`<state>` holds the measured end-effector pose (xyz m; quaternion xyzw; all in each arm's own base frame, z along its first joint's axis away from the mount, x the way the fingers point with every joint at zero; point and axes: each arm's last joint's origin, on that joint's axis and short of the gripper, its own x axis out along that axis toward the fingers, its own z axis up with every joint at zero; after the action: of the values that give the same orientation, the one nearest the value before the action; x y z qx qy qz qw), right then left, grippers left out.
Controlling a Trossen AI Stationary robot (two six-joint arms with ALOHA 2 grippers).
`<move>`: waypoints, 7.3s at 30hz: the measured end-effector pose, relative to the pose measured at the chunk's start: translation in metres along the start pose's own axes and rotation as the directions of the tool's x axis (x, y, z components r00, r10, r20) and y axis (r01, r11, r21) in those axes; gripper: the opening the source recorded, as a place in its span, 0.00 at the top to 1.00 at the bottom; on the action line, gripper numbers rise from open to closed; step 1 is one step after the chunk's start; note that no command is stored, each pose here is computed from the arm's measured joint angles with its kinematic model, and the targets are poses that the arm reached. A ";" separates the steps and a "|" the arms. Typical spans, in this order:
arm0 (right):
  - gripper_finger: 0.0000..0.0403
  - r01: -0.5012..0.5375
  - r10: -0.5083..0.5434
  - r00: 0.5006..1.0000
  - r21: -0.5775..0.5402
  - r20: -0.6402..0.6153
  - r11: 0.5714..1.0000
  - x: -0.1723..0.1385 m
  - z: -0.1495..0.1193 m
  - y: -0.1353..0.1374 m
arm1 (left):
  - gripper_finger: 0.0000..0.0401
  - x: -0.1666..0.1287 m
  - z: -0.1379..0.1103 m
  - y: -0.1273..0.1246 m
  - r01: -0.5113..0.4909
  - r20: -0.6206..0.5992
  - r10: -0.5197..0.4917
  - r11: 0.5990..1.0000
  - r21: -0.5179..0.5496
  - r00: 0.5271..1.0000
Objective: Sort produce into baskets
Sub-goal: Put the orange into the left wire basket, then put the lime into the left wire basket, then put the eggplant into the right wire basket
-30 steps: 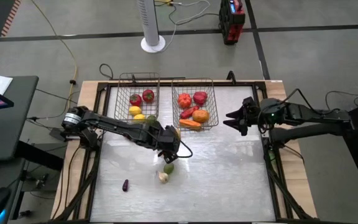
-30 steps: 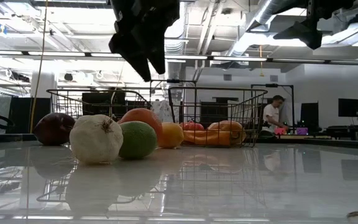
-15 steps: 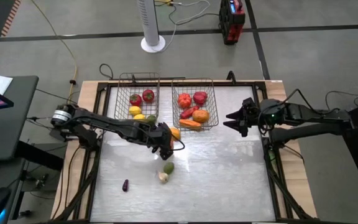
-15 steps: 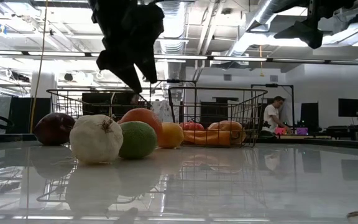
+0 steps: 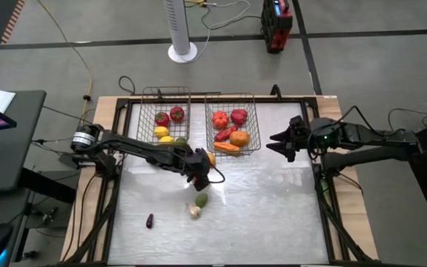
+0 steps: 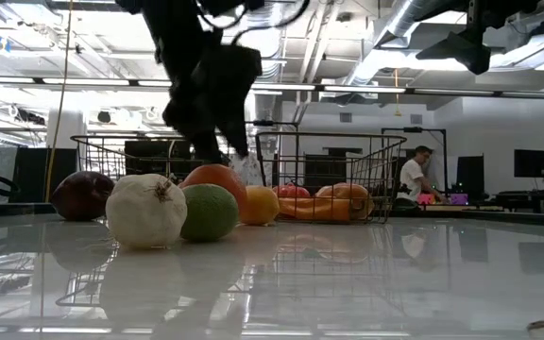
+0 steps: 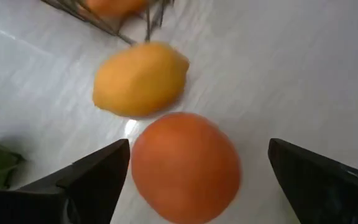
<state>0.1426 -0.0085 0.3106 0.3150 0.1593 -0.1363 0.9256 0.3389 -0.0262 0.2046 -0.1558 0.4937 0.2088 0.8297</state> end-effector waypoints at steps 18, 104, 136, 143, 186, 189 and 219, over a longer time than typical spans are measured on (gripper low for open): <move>0.25 0.017 -0.017 1.000 0.026 0.005 1.000 0.000 0.000 -0.001 | 0.24 0.022 -0.009 -0.001 0.026 -0.134 -0.020 0.999 0.047 0.991; 0.25 0.108 -0.106 0.991 -0.016 0.082 0.994 0.016 0.011 -0.008 | 0.22 -0.064 -0.035 -0.049 0.327 -0.034 -0.334 0.937 -0.126 0.942; 0.25 0.013 -0.016 0.999 -0.059 -0.048 0.998 0.041 0.001 0.002 | 0.55 0.013 -0.046 -0.071 0.006 -0.259 -0.026 0.997 -0.080 0.965; 0.25 0.015 -0.017 0.999 -0.044 -0.045 0.999 0.041 0.002 0.002 | 0.54 -0.030 -0.026 -0.021 -0.187 -0.133 0.177 0.979 -0.075 0.975; 0.25 0.030 -0.029 0.999 -0.082 0.019 0.996 0.041 0.005 0.004 | 0.27 -0.132 -0.100 0.030 -0.024 -0.429 -0.199 0.888 -0.460 0.881; 0.25 0.030 -0.028 0.999 -0.096 0.019 0.995 0.041 0.005 0.004 | 0.28 -0.117 -0.119 0.009 -0.037 -0.456 -0.264 0.833 -0.552 0.850; 0.25 0.008 -0.007 1.000 -0.122 0.003 0.993 0.041 0.005 0.005 | 0.43 -0.030 -0.193 -0.067 -0.315 -0.627 -0.095 0.800 -0.510 0.773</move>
<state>0.1827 -0.0138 0.3013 0.2571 0.1674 -0.1303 0.9428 0.2144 -0.1798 0.1453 -0.4340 0.6585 0.3386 0.5132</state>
